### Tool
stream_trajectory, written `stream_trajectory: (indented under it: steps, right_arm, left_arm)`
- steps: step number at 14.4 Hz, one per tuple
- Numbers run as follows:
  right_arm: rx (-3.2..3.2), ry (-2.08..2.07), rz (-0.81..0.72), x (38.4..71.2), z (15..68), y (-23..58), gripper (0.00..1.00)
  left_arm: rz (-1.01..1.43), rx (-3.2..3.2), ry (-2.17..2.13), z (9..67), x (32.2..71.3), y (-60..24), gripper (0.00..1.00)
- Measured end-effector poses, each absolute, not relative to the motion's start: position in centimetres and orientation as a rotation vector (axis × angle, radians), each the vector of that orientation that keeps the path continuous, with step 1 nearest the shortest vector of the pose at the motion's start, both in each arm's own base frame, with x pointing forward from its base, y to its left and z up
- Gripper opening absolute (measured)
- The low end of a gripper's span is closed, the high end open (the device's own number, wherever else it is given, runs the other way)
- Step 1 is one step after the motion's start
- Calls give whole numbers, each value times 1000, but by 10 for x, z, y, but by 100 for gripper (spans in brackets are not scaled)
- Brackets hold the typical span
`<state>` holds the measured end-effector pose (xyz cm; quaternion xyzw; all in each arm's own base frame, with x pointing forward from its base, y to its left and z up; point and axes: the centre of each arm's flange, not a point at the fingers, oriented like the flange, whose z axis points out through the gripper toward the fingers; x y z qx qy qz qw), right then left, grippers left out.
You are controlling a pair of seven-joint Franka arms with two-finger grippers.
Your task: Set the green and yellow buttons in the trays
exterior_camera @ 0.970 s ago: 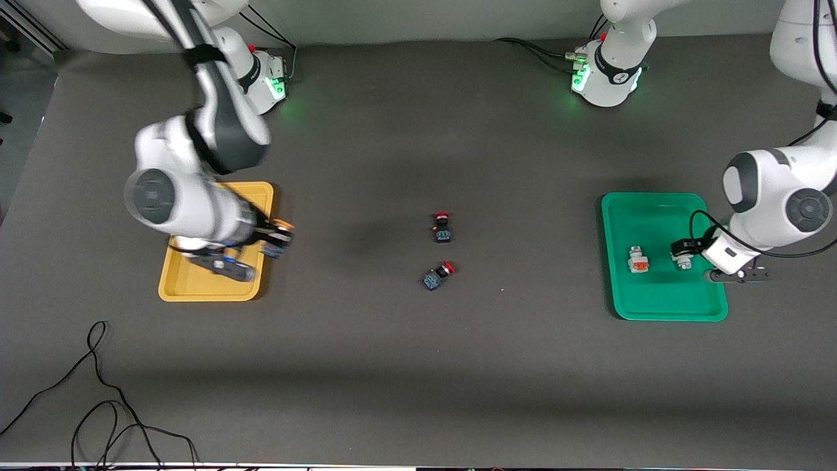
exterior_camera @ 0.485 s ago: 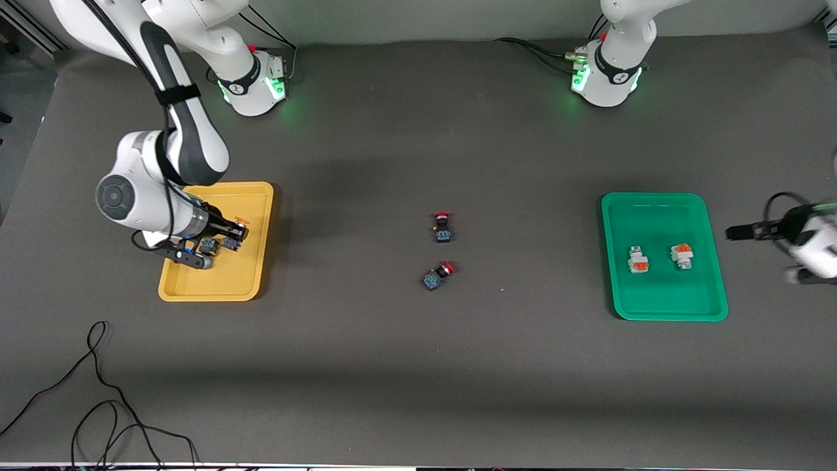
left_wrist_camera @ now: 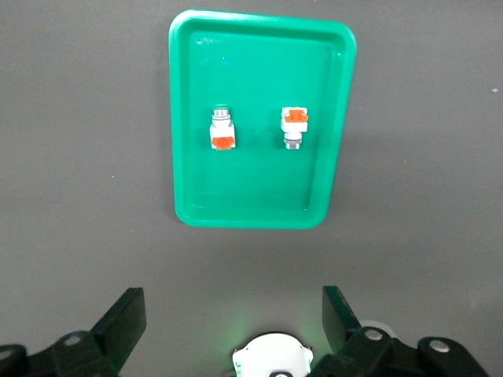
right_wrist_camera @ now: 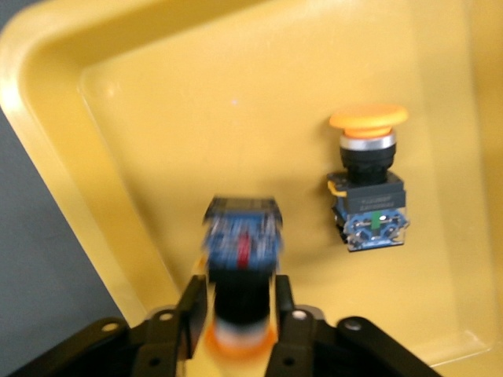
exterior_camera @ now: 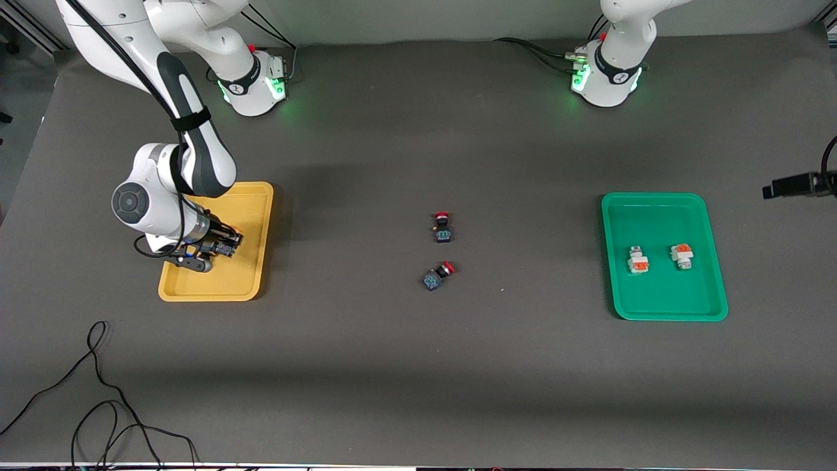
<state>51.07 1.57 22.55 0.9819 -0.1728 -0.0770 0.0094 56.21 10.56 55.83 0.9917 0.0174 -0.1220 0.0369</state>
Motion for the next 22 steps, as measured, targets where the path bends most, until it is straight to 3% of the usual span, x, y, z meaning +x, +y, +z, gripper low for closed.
stream_trajectory:
  steps: [5,6,14,17,22]
  right_arm:
    - [3112,-522,-312,537,288,24,96]
    - [3129,-515,-308,544,310,26,100]
    - [3208,-524,-231,572,532,-22,100]
    - [3183,-484,-183,569,556,-28,100]
    - [3101,-264,-95,545,551,19,100]
  left_arm:
    - [-328,3081,-114,587,549,28,100]
    - [-325,3088,-130,589,548,15,100]
    - [-268,3101,-125,598,548,-21,100]
    - [-261,3092,-107,598,548,-21,100]
    - [-239,3098,-73,599,550,-26,100]
